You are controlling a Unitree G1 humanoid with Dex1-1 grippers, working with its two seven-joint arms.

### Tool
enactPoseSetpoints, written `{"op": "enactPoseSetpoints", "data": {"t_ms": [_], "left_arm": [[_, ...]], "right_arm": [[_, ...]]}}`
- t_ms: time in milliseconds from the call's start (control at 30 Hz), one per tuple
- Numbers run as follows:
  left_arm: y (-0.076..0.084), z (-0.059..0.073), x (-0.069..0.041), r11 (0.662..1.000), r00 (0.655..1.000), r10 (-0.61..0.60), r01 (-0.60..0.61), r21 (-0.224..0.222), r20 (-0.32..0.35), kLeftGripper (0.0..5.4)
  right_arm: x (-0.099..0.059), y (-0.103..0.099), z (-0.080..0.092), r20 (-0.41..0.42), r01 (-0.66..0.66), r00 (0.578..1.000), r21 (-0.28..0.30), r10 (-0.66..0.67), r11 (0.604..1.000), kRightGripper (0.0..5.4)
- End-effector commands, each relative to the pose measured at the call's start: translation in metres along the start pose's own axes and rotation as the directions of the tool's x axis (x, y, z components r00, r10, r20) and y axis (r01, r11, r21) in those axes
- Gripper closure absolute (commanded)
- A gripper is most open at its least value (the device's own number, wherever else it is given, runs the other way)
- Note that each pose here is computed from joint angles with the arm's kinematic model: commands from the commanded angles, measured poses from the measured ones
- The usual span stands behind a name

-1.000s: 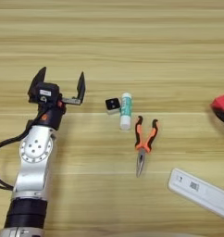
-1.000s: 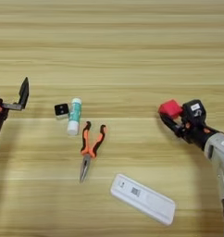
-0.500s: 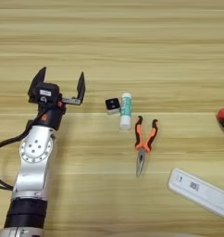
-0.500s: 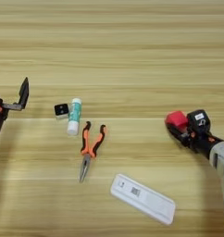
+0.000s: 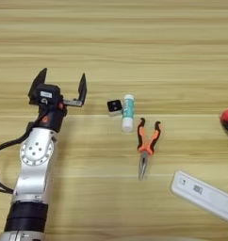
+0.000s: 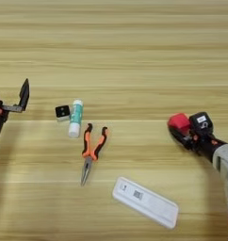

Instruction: Move the objects on the table

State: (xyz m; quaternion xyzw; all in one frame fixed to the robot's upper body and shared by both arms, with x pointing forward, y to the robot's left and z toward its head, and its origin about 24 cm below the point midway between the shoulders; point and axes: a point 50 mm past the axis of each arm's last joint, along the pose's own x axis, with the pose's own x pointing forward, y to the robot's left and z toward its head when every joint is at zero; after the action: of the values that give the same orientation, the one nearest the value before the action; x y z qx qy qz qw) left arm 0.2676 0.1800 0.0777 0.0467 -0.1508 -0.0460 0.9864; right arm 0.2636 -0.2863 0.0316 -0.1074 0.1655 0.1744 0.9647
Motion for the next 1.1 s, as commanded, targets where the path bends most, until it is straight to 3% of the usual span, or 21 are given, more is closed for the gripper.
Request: {"op": "enactPoseSetpoints", "data": {"t_ms": [33,633,933,1100], "left_arm": [[0.001,0.002,0.003,1.0,1.0,-0.008,0.008,0.008,0.016,0.0],[0.0,0.001,0.004,1.0,1.0,-0.01,0.01,0.007,0.017,0.0],[0.0,0.0,0.004,1.0,1.0,-0.011,0.011,0.005,0.019,0.0],[0.0,0.0,0.004,1.0,1.0,-0.013,0.013,0.005,0.019,0.0]], "right_arm": [[0.001,-0.001,0.005,0.008,-0.002,1.0,-0.027,0.003,1.0,2.13],[0.001,0.0,0.035,0.137,0.043,0.99,-0.079,-0.032,0.996,0.07],[-0.003,0.008,0.064,0.264,0.054,0.964,-0.116,-0.022,0.992,0.03],[-0.005,0.018,0.084,0.371,0.056,0.929,-0.137,-0.001,0.989,0.03]]}}
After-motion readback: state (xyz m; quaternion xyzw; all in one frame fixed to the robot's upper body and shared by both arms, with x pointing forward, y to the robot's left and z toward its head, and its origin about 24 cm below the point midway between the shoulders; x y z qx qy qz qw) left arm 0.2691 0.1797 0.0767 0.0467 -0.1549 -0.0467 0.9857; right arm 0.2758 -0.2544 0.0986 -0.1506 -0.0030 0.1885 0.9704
